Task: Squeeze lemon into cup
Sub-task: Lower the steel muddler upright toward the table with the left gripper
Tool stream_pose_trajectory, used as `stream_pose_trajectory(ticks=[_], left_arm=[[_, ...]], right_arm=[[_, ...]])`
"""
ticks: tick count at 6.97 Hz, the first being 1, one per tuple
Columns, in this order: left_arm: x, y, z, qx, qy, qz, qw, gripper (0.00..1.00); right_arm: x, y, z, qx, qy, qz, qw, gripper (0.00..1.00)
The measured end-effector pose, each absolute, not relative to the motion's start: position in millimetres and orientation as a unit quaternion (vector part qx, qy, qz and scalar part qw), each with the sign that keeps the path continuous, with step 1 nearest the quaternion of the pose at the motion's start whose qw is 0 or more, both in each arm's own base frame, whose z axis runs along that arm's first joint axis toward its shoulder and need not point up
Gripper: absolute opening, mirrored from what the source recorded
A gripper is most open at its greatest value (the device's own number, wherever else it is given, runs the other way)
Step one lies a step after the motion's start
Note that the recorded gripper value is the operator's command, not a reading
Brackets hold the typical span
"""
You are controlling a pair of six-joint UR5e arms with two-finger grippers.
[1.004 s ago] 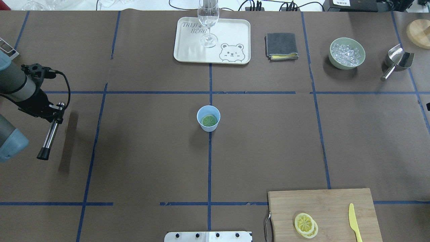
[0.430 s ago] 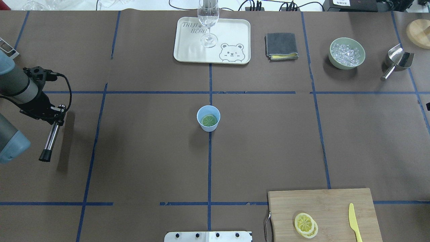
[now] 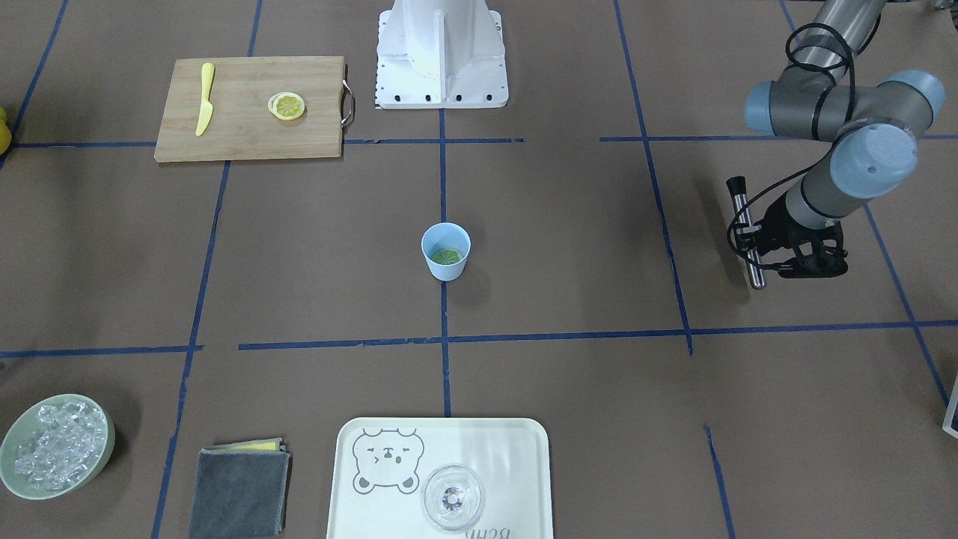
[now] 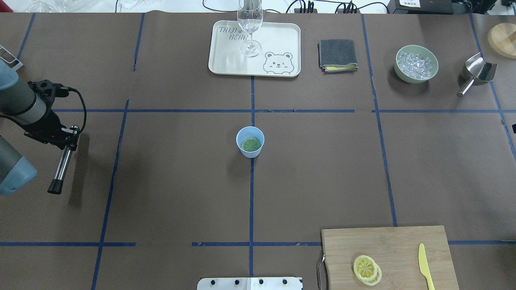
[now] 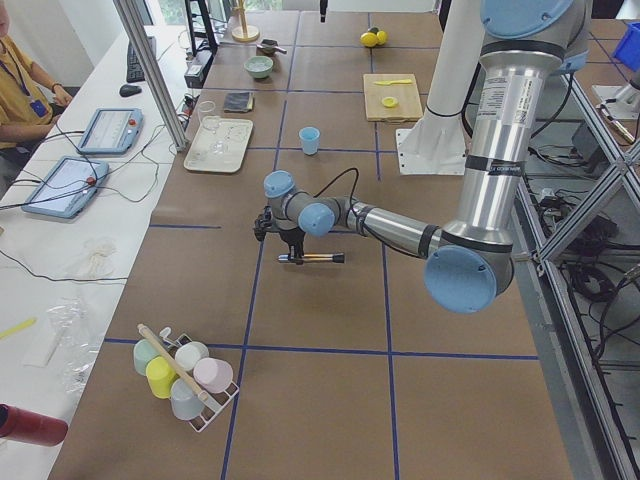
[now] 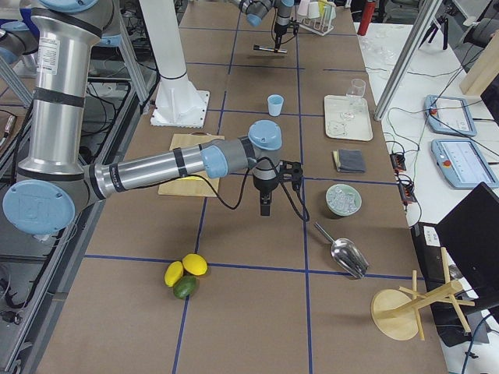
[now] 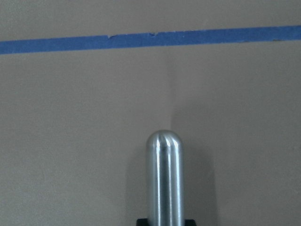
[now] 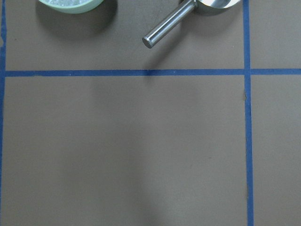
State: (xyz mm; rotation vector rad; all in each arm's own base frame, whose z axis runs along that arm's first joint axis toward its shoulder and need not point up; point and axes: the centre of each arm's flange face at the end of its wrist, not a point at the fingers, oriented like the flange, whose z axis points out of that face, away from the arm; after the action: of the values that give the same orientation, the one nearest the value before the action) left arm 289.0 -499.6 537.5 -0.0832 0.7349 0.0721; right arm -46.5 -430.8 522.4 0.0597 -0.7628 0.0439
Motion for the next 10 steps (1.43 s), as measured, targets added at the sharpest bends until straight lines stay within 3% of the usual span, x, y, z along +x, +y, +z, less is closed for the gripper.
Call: stream_pose_trajectory(ticks=[9,10], left_arm=[[294.7,-503.4,546.2,-0.046,0.354,0.040,0.933,0.01],[295.7,-504.4,545.6,-0.045,0.354,0.041,0.933,0.26]], right_arm=[[-47.2,-431.2,522.1,0.029,-0.374,0.020,0.927,1.00],[-47.4,-431.0,522.1,0.028,-0.375,0.020,0.926,1.00]])
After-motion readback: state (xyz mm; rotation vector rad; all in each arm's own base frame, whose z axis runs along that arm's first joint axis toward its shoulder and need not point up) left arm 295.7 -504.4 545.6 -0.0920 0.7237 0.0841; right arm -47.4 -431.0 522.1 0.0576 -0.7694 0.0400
